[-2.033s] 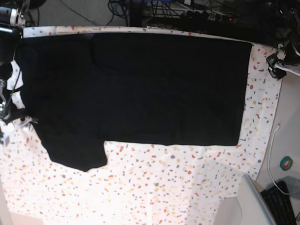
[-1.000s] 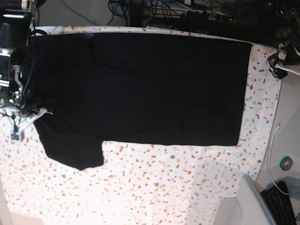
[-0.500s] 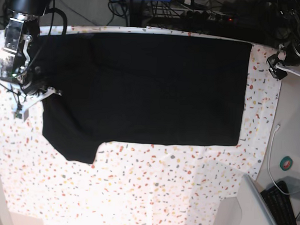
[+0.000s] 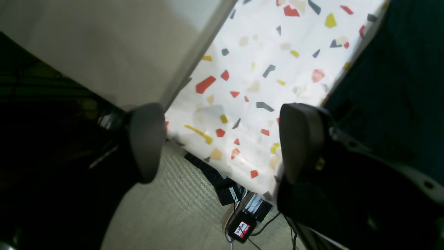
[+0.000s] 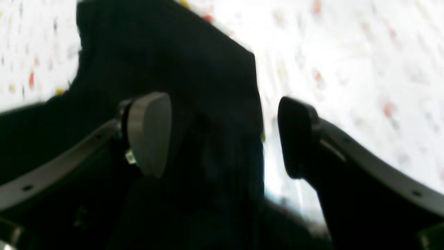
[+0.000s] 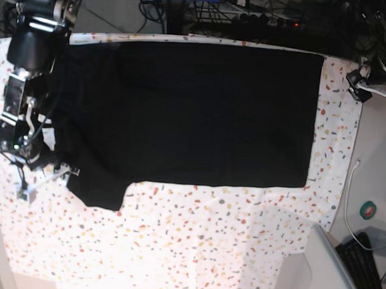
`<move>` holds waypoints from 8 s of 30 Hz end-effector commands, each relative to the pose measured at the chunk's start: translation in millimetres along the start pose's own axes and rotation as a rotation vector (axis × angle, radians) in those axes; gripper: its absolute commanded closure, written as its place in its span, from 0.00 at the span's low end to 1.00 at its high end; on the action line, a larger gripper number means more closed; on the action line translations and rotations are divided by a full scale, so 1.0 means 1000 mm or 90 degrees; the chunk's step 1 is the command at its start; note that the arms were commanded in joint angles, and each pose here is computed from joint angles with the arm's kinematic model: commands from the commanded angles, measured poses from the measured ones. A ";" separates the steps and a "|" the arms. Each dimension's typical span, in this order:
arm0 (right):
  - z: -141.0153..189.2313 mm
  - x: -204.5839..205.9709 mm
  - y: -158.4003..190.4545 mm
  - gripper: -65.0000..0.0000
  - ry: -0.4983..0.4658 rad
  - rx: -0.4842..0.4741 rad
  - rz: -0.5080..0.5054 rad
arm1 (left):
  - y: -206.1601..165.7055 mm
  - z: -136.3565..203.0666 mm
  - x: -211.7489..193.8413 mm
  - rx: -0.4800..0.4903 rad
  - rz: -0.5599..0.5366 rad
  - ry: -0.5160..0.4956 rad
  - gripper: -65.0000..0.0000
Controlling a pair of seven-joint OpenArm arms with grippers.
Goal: Layout the t-shirt on the table in an organized manner, then fold the t-shirt properly
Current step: 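Grasp the hem corner nearest the right gripper and pull it outward, then grasp the hem corner with the left gripper, holding the other with the right, then lift the hem with both grippers and fold it over toward the collar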
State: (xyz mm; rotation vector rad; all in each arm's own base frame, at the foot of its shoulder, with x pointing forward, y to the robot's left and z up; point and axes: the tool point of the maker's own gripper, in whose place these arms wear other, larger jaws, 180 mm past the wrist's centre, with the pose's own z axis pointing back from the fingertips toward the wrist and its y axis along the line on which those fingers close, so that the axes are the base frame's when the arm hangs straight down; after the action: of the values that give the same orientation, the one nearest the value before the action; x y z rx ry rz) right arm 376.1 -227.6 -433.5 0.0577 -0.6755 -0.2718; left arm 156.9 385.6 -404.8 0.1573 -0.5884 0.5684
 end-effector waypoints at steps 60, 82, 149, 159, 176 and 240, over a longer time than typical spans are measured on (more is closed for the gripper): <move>0.031 0.021 0.013 1.00 -0.080 0.019 0.045 | -0.197 -0.132 0.105 -0.171 -0.108 0.065 0.26; 0.033 0.016 0.009 1.00 -0.077 0.014 0.050 | -0.202 -0.140 0.082 -0.174 -0.108 0.077 1.00; 0.033 0.019 0.009 1.00 -0.083 0.014 0.050 | -0.125 -0.112 0.016 -0.132 -0.069 0.157 0.53; 0.020 0.014 0.010 1.00 -0.067 0.019 0.039 | -0.154 -0.121 0.036 -0.154 -0.107 0.103 1.00; -0.019 0.081 0.013 1.00 -0.199 0.028 0.163 | -0.240 -0.089 0.173 -0.232 -0.129 -0.047 1.00; 0.069 -0.074 -0.051 1.00 -0.052 -0.030 0.233 | -0.100 -0.026 0.019 -0.166 -0.270 0.098 1.00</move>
State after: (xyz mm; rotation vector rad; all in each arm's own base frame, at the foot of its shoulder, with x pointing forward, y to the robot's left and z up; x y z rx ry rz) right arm 260.8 -249.0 -442.0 -0.1043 -0.7142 0.0539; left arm 230.7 310.7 -424.9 -0.0320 -0.4210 0.1016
